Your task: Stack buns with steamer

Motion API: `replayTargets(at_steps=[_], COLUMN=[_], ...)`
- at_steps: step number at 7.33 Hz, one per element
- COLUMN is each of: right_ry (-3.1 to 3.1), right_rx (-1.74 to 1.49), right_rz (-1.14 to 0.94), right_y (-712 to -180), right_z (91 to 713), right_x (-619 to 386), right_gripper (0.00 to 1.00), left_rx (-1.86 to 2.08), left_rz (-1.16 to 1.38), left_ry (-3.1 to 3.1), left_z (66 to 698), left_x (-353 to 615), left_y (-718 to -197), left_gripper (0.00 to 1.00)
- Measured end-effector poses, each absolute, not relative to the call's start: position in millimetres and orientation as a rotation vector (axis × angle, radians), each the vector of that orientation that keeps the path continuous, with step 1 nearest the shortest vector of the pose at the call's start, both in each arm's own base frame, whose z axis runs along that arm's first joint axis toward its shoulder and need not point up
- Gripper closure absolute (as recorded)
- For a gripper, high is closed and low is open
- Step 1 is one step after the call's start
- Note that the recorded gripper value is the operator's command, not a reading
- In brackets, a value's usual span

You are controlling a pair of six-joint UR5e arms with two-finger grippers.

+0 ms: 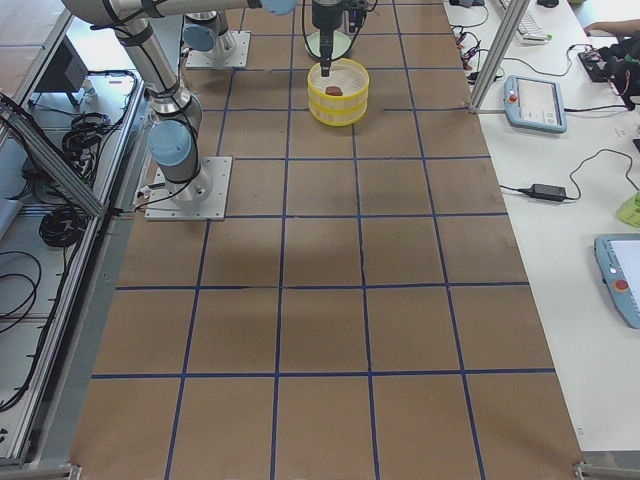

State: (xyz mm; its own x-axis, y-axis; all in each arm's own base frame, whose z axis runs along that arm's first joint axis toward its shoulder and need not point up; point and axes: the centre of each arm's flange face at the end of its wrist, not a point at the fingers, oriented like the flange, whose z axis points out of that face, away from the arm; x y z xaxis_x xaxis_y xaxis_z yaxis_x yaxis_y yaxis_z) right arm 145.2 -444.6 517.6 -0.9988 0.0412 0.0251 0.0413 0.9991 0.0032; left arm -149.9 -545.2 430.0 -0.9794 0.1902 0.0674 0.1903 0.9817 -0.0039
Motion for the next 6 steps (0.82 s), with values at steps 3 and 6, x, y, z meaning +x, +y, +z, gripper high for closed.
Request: replayTargets(at_steps=[3, 6], right_ry=[-3.113, -3.109], right_rx=[-0.060, -0.060], right_rz=[-0.007, -0.018], right_y=[-443.7, -441.0], right_z=[517.8, 518.7], right_x=[145.3, 144.7], right_gripper=[0.00, 0.00], left_rx=[-0.339, -0.361], left_rz=[0.050, 0.110], left_ry=[-3.112, -3.108], left_z=[508.2, 529.6], left_x=[-132.0, -136.6], left_y=[-514.8, -492.9], left_gripper=[0.00, 0.00])
